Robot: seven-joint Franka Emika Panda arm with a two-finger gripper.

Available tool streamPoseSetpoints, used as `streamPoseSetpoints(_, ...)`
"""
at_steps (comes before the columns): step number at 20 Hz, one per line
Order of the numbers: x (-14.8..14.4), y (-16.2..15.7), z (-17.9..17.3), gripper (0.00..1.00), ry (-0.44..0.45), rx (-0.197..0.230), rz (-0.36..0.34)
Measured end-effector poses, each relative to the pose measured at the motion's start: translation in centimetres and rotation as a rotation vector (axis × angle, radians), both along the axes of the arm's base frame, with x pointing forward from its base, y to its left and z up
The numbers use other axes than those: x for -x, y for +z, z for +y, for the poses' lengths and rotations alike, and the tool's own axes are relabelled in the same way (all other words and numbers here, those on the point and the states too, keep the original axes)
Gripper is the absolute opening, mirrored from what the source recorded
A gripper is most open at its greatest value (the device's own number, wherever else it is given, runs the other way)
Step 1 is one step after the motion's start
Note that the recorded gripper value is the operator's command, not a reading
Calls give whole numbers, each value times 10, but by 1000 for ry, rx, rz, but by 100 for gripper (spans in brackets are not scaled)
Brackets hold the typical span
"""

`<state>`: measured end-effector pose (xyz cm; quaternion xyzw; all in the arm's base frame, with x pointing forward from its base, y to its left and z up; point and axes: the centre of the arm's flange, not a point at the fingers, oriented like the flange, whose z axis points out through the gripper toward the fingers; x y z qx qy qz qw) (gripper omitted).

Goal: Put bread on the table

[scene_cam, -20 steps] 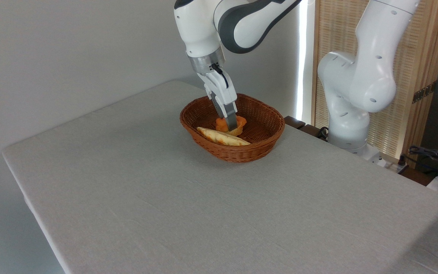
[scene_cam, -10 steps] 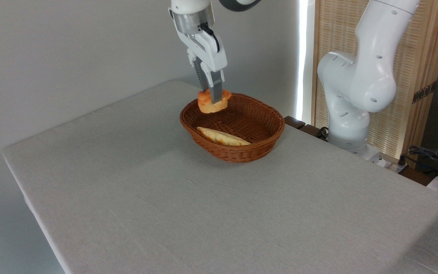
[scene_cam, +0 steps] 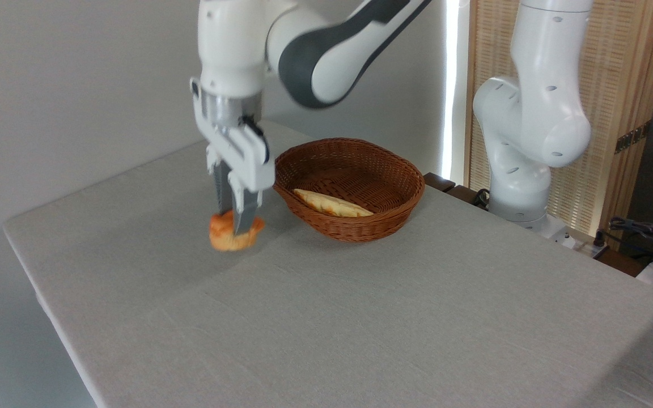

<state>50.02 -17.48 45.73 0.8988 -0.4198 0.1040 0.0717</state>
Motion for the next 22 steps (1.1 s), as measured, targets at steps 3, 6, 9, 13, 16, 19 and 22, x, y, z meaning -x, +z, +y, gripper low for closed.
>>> streamPoseSetpoints(3, -13, -17, -6, 100, 7, -5, -4)
streamPoseSetpoints(6, -15, -13, -7, 100, 7, -2, -13)
streamPoseSetpoints(9, -16, -11, -6, 100, 8, -1, -18)
streamPoseSetpoints(13, -16, -11, -6, 100, 9, 0, -18)
streamPoseSetpoints(16, -16, -11, -6, 100, 10, 0, -18)
streamPoseSetpoints(19, -17, -8, -4, 100, 13, 1, -23)
streamPoseSetpoints(22, -28, 15, 16, 100, 47, 9, -30)
